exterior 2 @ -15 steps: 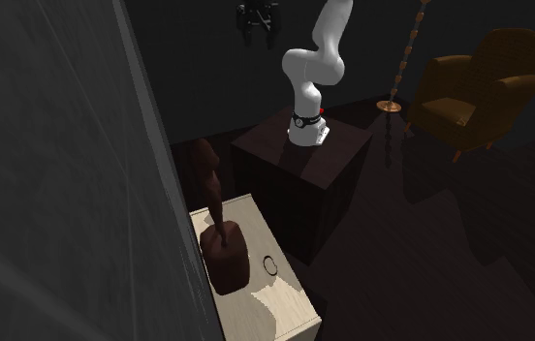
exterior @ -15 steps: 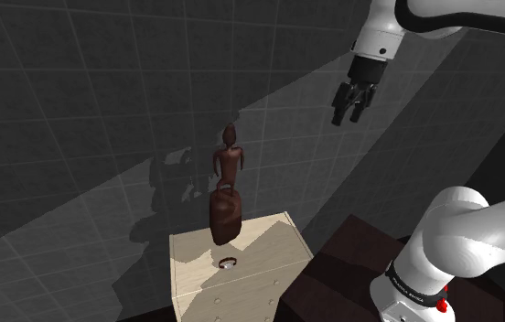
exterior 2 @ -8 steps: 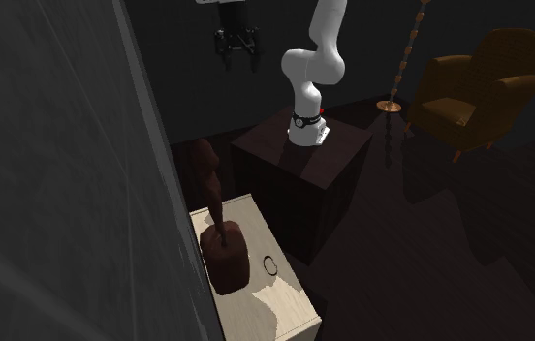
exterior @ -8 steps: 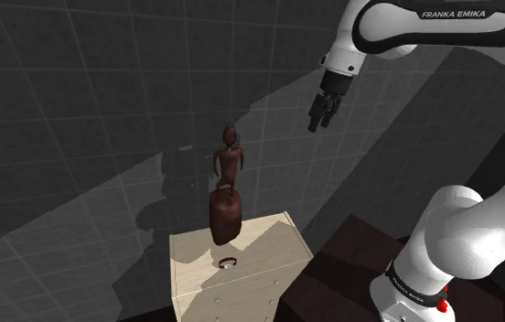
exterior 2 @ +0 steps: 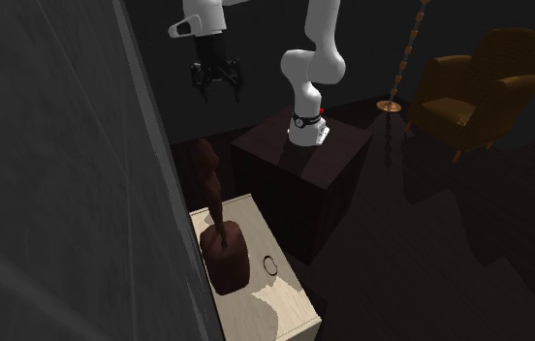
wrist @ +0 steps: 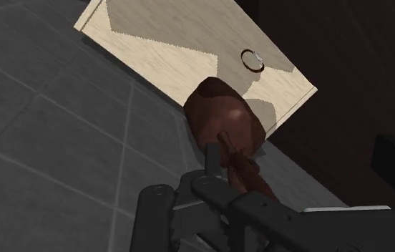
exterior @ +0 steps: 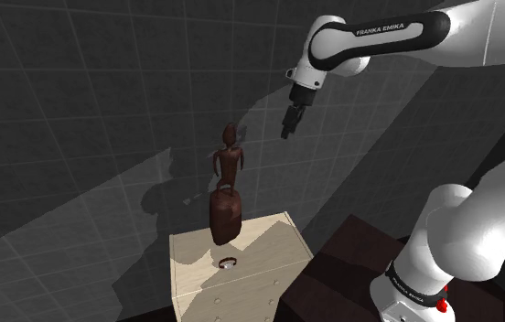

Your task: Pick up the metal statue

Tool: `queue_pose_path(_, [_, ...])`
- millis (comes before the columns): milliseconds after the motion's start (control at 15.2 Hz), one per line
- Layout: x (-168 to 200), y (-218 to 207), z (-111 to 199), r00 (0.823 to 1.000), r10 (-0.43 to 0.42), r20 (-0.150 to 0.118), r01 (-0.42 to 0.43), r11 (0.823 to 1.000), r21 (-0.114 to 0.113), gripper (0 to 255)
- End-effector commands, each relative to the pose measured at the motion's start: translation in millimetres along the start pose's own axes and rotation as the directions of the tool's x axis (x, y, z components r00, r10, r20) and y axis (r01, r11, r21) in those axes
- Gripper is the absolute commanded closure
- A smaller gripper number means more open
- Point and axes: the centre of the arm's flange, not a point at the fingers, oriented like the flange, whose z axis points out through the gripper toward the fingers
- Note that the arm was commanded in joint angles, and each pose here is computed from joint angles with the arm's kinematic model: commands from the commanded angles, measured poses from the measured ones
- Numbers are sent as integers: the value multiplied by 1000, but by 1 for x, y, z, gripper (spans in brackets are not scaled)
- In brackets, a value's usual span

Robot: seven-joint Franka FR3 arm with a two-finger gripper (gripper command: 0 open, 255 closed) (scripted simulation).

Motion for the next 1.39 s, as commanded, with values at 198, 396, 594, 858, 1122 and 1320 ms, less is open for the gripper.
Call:
queue_pose_path(198, [52,12,37,988,-155,-17,155,987,34,0])
queue_pose_path(396, [85,13,59,969,-244,-28,245,968,54,0])
queue_pose_path(594, [117,12,81,943,-331,-41,333,940,73,0])
queue_pose_path(858, [157,5,107,900,-432,-60,436,895,94,0])
queue_pose_path(1122, [154,9,128,900,-432,-60,436,895,94,0])
queue_pose_path(1320, [152,12,143,900,-432,-60,436,895,94,0])
